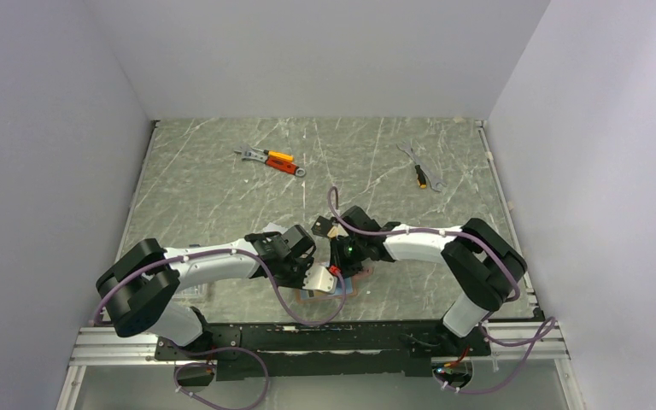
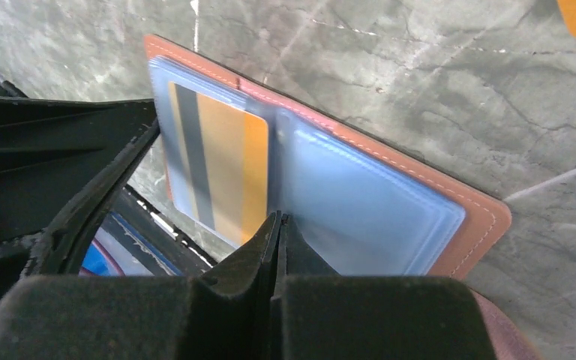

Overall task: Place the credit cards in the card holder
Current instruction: Insert the credit card into the card holder.

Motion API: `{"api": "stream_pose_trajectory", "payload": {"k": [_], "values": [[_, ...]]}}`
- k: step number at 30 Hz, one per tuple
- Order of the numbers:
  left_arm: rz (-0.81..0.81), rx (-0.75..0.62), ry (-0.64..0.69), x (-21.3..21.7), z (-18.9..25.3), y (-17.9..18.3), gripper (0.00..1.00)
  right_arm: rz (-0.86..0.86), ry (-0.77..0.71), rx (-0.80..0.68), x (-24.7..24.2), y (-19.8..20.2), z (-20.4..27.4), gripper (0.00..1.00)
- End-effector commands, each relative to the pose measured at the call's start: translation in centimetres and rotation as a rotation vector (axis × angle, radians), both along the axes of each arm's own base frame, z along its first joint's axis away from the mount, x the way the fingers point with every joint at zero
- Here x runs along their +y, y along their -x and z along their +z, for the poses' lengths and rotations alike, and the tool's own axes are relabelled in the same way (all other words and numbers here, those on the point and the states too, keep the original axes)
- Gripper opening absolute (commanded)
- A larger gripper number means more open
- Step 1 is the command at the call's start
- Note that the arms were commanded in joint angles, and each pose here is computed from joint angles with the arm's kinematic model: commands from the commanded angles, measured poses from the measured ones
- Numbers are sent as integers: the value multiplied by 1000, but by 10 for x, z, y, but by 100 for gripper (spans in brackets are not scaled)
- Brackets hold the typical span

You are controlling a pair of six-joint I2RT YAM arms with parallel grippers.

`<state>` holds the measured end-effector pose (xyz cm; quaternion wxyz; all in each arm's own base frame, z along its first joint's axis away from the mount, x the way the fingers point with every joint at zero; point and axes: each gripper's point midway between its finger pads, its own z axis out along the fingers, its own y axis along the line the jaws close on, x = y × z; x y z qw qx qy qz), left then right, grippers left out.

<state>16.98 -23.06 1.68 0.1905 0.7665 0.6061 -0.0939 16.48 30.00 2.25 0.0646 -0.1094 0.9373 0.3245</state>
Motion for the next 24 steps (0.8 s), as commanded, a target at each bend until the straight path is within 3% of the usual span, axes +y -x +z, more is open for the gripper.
{"api": "stream_pose_trajectory", "payload": {"k": [1,16,21,24], "values": [[28,-23,-78,20,-15,-3,12,7,34,-15,-3,0,-11,0],[32,-19,-55,14,-13,-4,12,75,-9,-18,33,11,3,2],[43,-18,-57,17,-12,-5,12,7,12,-47,8,4,15,51],[53,-5,-44,18,-9,-4,11,-59,-21,-83,-14,4,33,62]]}}
